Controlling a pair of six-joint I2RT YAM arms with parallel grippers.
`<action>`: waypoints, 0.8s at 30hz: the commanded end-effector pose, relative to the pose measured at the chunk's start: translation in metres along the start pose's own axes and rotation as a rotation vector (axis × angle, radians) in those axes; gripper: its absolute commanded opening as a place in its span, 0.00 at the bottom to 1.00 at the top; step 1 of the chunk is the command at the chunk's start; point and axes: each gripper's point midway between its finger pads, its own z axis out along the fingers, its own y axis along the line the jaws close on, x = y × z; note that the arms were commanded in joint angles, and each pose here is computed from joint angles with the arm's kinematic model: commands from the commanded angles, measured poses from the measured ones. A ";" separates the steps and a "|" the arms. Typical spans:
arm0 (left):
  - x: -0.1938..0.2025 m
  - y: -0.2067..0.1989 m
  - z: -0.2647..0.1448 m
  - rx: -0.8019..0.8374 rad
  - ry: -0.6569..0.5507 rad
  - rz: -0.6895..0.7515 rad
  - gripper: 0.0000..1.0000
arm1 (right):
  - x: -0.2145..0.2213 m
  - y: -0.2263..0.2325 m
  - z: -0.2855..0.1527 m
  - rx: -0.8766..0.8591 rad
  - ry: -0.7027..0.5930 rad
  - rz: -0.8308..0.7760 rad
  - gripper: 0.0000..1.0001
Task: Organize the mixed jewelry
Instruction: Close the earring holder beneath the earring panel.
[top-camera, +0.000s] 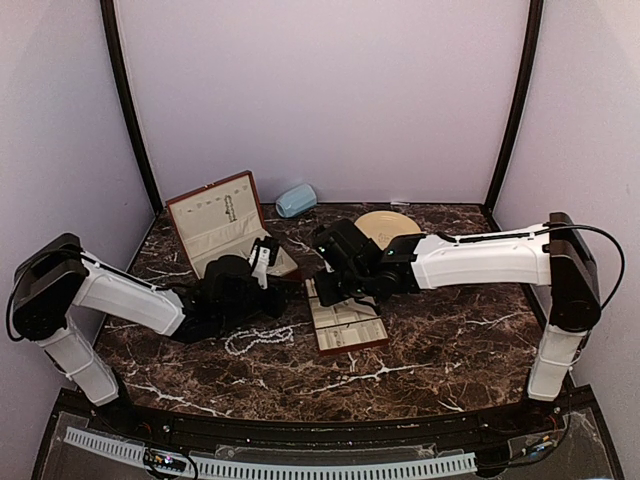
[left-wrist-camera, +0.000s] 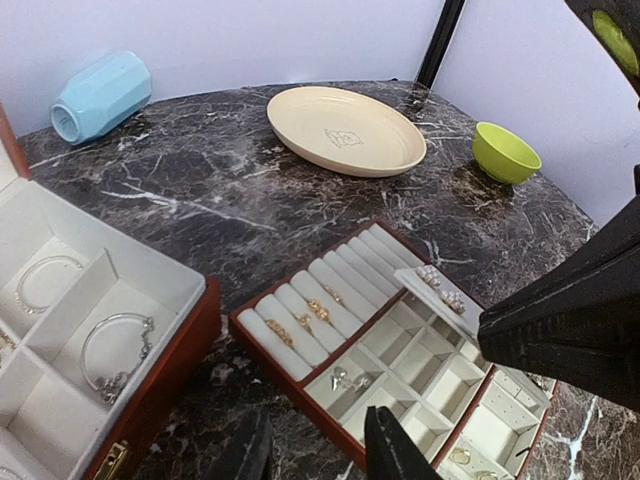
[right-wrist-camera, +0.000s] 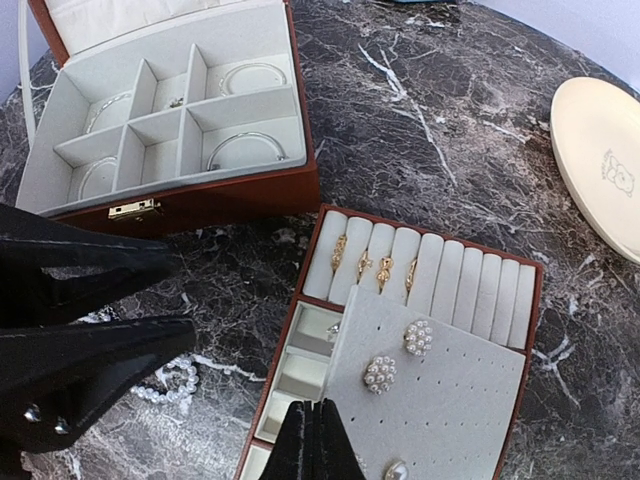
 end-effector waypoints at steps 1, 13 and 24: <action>-0.013 0.017 -0.021 -0.081 -0.009 -0.030 0.36 | -0.005 0.009 0.005 -0.031 -0.013 -0.002 0.00; -0.027 0.024 -0.044 -0.093 -0.025 -0.076 0.43 | 0.009 0.043 0.024 -0.088 0.026 -0.045 0.27; -0.031 0.041 -0.063 -0.127 -0.031 -0.099 0.48 | 0.044 0.042 0.010 -0.051 0.092 -0.125 0.75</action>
